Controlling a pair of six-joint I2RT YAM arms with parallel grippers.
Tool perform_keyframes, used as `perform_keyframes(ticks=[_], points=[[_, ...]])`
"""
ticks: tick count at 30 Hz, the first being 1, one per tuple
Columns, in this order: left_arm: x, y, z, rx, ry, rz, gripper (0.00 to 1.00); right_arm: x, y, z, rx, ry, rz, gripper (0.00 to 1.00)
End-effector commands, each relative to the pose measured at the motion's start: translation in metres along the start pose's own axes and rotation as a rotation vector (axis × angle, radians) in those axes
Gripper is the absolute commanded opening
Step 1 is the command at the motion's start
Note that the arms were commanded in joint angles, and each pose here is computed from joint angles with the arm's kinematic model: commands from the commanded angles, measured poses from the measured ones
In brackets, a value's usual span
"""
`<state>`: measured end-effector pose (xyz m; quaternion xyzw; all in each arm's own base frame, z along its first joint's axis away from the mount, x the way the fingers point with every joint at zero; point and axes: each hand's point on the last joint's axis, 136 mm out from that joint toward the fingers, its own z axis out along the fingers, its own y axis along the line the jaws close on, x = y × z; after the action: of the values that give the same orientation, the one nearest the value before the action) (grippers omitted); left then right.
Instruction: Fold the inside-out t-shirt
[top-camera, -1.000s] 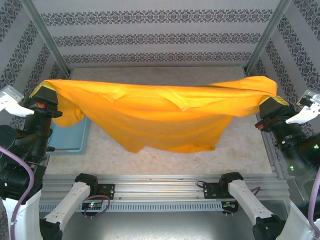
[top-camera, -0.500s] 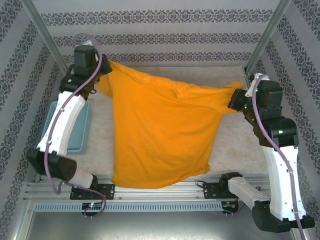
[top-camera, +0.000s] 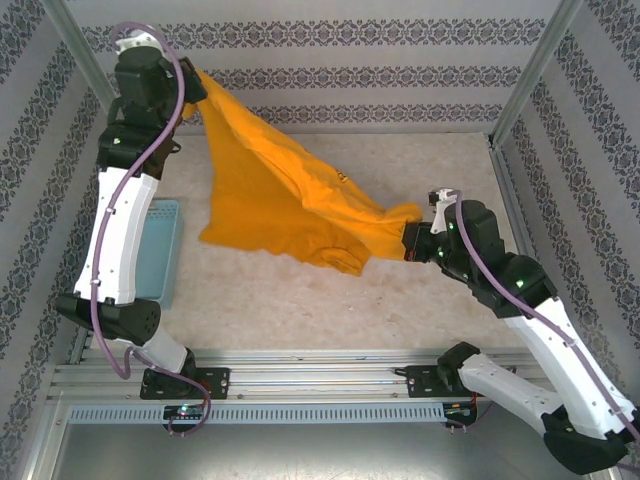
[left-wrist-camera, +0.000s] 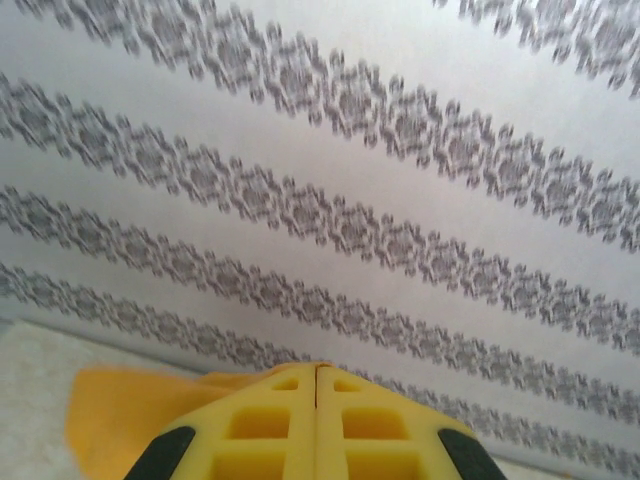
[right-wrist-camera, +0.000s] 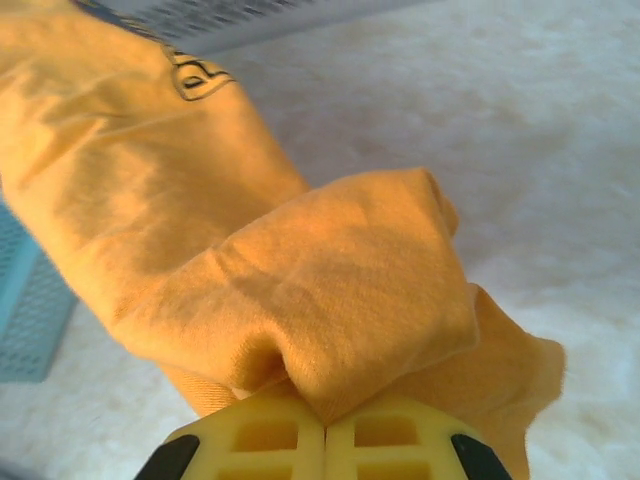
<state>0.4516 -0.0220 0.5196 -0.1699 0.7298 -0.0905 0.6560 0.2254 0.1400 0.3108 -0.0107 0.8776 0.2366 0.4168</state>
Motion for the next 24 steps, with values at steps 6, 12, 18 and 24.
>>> perform_keyframes(ticks=[6, 12, 18, 24], points=[[-0.125, 0.027, -0.089, -0.156, -0.364, 0.071, 0.0, 0.006, 0.112, -0.002, -0.166, -0.098, -0.155, 0.0], [-0.142, 0.006, -0.077, -0.07, -0.394, 0.081, 0.0, 0.035, 0.176, 0.017, -0.255, -0.068, -0.223, 0.0], [-0.102, -0.038, 0.001, 0.133, -0.28, 0.051, 0.0, 0.043, 0.145, 0.026, -0.162, -0.087, -0.124, 0.0], [0.012, -0.121, 0.097, 0.355, -0.096, 0.118, 0.0, 0.08, 0.076, 0.037, -0.079, -0.044, 0.126, 0.0]])
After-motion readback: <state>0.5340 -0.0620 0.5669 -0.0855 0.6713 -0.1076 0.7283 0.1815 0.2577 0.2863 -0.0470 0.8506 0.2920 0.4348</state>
